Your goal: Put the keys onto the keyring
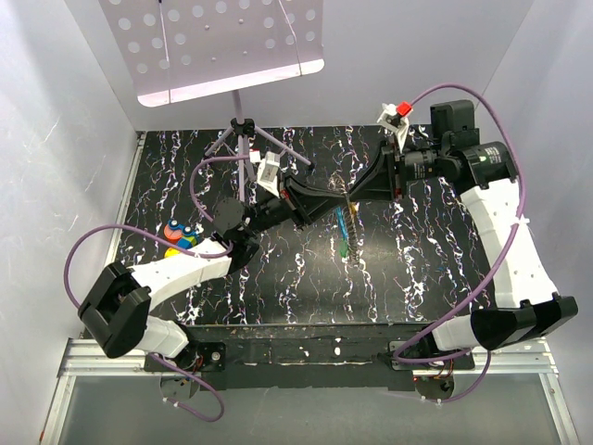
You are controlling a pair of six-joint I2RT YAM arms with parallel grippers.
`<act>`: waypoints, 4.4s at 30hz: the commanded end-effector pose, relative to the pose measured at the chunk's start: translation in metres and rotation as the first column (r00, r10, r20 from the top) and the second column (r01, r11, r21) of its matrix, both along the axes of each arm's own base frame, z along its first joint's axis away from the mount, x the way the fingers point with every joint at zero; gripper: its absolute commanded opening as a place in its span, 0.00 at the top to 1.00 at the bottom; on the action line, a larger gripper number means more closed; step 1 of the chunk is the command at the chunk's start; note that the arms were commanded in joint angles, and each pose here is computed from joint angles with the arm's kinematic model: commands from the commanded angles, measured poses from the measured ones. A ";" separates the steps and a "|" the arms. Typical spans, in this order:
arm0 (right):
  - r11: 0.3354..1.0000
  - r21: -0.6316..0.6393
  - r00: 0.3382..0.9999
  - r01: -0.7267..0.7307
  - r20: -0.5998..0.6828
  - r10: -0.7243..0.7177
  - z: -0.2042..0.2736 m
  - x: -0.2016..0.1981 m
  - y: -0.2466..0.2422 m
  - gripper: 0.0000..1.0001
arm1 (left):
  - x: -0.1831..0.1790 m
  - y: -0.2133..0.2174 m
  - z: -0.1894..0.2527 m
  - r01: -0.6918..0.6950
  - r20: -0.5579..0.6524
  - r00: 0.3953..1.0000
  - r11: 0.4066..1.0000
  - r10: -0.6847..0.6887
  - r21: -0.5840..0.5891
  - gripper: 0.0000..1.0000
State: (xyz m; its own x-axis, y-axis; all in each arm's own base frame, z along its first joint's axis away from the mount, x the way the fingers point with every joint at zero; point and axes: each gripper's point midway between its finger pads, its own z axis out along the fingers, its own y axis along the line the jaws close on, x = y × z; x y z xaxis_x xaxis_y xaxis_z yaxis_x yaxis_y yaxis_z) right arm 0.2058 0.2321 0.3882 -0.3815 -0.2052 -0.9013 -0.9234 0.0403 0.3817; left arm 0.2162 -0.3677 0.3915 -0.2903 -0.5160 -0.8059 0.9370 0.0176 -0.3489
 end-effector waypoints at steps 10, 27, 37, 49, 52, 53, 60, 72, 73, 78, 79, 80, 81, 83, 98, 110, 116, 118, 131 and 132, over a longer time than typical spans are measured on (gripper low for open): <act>0.970 0.031 0.904 -0.239 0.371 0.211 0.026 -0.045 -0.012 0.68 | -0.038 0.027 0.019 0.004 0.242 0.970 0.999 0.006 -0.040 1.00; 0.959 -0.019 0.924 -0.282 0.264 0.277 0.009 -0.045 0.012 0.68 | -0.027 0.038 0.017 -0.079 0.199 0.975 0.991 0.099 -0.107 1.00; 0.960 -0.019 0.935 -0.279 0.221 0.276 0.001 -0.042 0.014 0.68 | -0.026 0.040 0.020 -0.080 0.189 0.977 0.989 0.103 -0.127 1.00; 0.960 -0.010 0.940 -0.280 0.200 0.276 0.000 -0.040 0.015 0.68 | -0.025 0.041 0.023 -0.083 0.181 0.977 0.987 0.108 -0.140 1.00; 0.960 -0.010 0.942 -0.279 0.191 0.276 -0.001 -0.039 0.016 0.68 | -0.026 0.041 0.024 -0.079 0.183 0.978 0.987 0.104 -0.141 1.00; 0.961 -0.010 0.942 -0.278 0.191 0.275 -0.002 -0.039 0.016 0.68 | -0.026 0.041 0.024 -0.079 0.184 0.977 0.987 0.105 -0.141 1.00; 0.962 -0.011 0.946 -0.272 0.178 0.270 -0.003 -0.036 0.017 0.68 | -0.027 0.041 0.025 -0.073 0.186 0.977 0.987 0.099 -0.144 1.00; 0.961 -0.001 0.948 -0.278 0.160 0.275 -0.002 -0.036 0.020 0.68 | -0.027 0.040 0.025 -0.067 0.184 0.978 0.987 0.093 -0.144 1.00; 0.960 0.000 0.948 -0.279 0.160 0.276 -0.002 -0.035 0.021 0.68 | -0.028 0.040 0.026 -0.065 0.186 0.978 0.987 0.092 -0.146 1.00; 0.961 -0.003 0.950 -0.275 0.154 0.272 -0.002 -0.034 0.022 0.68 | -0.027 0.039 0.025 -0.063 0.185 0.979 0.988 0.089 -0.144 1.00; 0.961 -0.003 0.950 -0.276 0.150 0.273 -0.003 -0.034 0.022 0.68 | -0.027 0.039 0.026 -0.061 0.183 0.979 0.987 0.088 -0.146 1.00; 0.961 -0.003 0.950 -0.275 0.151 0.273 -0.003 -0.034 0.022 0.68 | -0.027 0.039 0.026 -0.060 0.183 0.979 0.988 0.086 -0.146 1.00; 0.962 -0.002 0.950 -0.275 0.151 0.272 -0.002 -0.034 0.022 0.68 | -0.026 0.038 0.025 -0.061 0.183 0.979 0.988 0.087 -0.142 1.00; 0.962 -0.002 0.951 -0.274 0.151 0.271 -0.002 -0.033 0.023 0.68 | -0.027 0.039 0.025 -0.060 0.181 0.980 0.988 0.085 -0.143 1.00; 0.963 0.017 0.956 -0.269 0.123 0.265 0.000 -0.029 0.026 0.68 | -0.026 0.037 0.025 -0.054 0.177 0.981 0.989 0.079 -0.141 1.00; 0.975 -0.009 0.973 -0.222 0.068 0.222 -0.006 -0.021 0.028 0.68 | -0.024 0.034 0.023 -0.043 0.160 0.985 0.989 0.066 -0.140 1.00; 0.973 0.002 0.970 -0.231 0.075 0.230 -0.001 -0.026 0.027 0.68 | -0.026 0.035 0.023 -0.043 0.164 0.984 0.990 0.066 -0.138 1.00; 0.973 0.002 0.970 -0.232 0.073 0.231 -0.001 -0.027 0.026 0.68 | -0.025 0.035 0.022 -0.046 0.163 0.984 0.990 0.068 -0.135 1.00; 0.970 0.016 0.968 -0.244 0.061 0.243 0.000 -0.031 0.026 0.68 | -0.025 0.036 0.021 -0.055 0.169 0.983 0.990 0.077 -0.129 1.00; 0.970 0.017 0.968 -0.244 0.063 0.243 0.000 -0.031 0.026 0.68 | -0.025 0.035 0.022 -0.056 0.170 0.982 0.990 0.078 -0.128 1.00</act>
State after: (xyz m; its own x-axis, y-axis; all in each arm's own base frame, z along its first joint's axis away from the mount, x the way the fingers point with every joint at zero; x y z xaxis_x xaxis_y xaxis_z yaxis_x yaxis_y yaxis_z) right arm 0.1834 0.2580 0.3801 -0.2845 -0.2871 -0.9147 -0.9259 -0.1651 0.3398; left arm 0.2007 -0.3411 0.3858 -0.1650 -0.5777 -0.7994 0.9688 0.0572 -0.2412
